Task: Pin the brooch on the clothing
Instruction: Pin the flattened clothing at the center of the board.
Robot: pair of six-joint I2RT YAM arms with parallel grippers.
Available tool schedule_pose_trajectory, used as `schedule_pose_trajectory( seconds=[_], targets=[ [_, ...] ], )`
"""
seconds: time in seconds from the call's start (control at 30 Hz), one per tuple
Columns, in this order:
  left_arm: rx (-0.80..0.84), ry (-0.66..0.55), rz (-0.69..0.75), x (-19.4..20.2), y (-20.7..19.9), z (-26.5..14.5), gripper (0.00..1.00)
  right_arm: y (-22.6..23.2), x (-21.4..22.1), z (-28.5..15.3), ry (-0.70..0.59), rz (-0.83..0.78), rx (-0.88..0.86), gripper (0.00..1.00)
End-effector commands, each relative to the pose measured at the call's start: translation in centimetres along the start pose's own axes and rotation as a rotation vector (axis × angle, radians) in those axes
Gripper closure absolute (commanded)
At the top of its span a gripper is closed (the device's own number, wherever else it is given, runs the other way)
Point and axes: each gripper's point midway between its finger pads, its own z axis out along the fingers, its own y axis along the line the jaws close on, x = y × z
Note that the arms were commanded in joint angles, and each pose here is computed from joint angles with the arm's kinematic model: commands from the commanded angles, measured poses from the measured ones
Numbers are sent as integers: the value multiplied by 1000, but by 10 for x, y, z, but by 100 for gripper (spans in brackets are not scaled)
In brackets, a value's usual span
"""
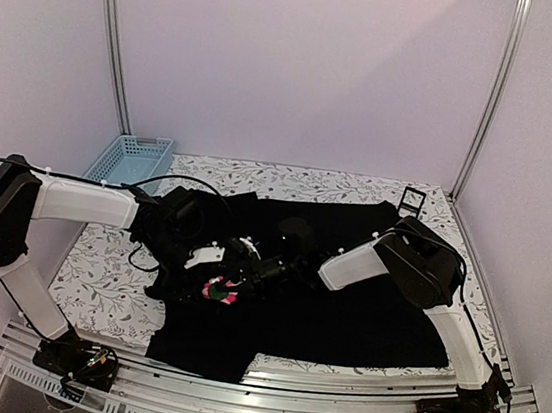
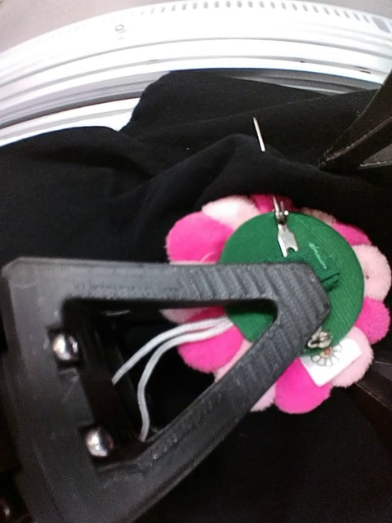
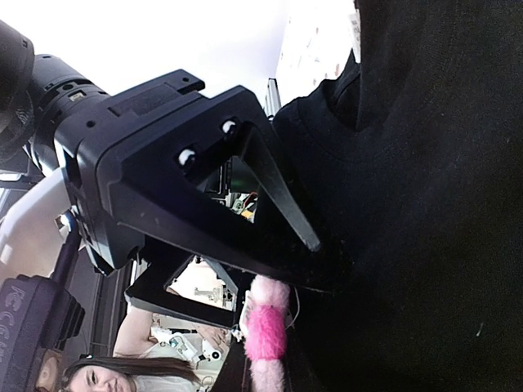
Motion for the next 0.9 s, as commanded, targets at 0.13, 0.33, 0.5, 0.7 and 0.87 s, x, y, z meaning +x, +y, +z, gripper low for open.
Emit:
schedule_pose_trajectory(
  seconds=[0.13, 0.33, 0.5, 0.7, 0.87],
  targets=[
    [10, -71, -35, -29, 0, -6, 33, 17, 1, -1, -1, -41, -21, 100],
    [27, -65, -62, -27, -4, -4, 57, 18, 1, -1, -3, -43, -21, 100],
    [44, -61, -85, -26, -10, -1, 74, 19, 1, -1, -6, -47, -23, 100],
    [83, -79, -180, -29, -19, 2, 69, 20, -1, -2, -10, -48, -26, 100],
    [76, -73, -269, -23, -19, 5, 62, 23, -1, -5, -14, -56, -36, 100]
  ],
)
